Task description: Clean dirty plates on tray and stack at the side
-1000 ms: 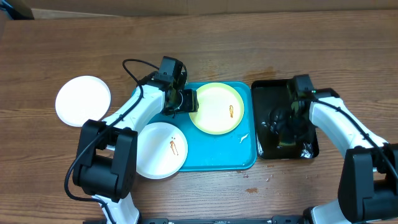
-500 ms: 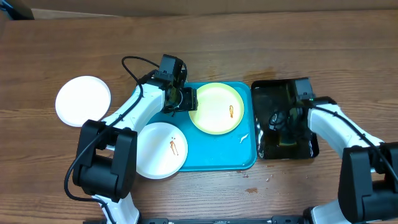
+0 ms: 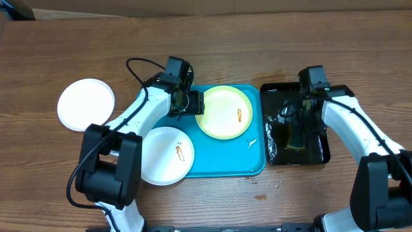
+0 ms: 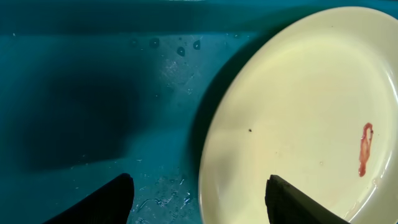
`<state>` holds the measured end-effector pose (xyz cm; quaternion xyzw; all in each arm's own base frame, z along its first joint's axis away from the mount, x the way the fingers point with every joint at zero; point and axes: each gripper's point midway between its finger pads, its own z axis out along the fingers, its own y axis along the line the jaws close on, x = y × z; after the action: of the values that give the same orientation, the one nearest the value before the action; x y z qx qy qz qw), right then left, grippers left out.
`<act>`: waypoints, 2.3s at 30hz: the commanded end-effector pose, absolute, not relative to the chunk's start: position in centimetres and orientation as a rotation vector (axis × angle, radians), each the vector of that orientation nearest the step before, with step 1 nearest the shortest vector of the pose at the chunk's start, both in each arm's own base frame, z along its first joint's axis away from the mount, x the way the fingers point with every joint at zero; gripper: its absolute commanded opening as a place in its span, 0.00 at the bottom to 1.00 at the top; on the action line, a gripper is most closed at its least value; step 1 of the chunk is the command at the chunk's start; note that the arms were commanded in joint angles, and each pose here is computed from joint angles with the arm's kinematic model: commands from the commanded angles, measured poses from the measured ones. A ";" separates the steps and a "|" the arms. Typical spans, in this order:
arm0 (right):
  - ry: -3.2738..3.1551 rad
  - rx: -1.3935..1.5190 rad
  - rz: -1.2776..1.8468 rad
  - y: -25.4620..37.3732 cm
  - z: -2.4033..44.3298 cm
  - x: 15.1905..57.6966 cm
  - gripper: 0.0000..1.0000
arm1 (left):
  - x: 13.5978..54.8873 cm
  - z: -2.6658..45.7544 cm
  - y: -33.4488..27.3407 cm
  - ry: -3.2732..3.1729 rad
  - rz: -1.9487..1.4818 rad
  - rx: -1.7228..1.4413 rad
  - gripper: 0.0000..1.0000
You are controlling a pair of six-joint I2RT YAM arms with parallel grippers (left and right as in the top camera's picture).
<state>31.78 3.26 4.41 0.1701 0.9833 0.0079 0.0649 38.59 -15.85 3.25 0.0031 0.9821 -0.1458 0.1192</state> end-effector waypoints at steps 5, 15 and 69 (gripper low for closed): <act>2.987 0.517 -0.064 2.3 1.5 30.0 0.89 | 39.1 4.1 -17.0 2.825 -0.376 0.099 0.69; 2.926 0.508 -0.008 2.8 1.3 31.5 1.00 | 39.0 4.0 -17.3 2.817 -0.327 0.131 0.68; 3.039 0.521 -0.036 2.7 1.7 29.1 0.42 | 37.3 0.1 -16.3 2.883 -0.235 0.129 0.44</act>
<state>27.60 2.54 0.76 0.1710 0.9851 -0.0153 0.0109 37.71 -16.20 1.43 0.0386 0.9861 -0.0883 0.1355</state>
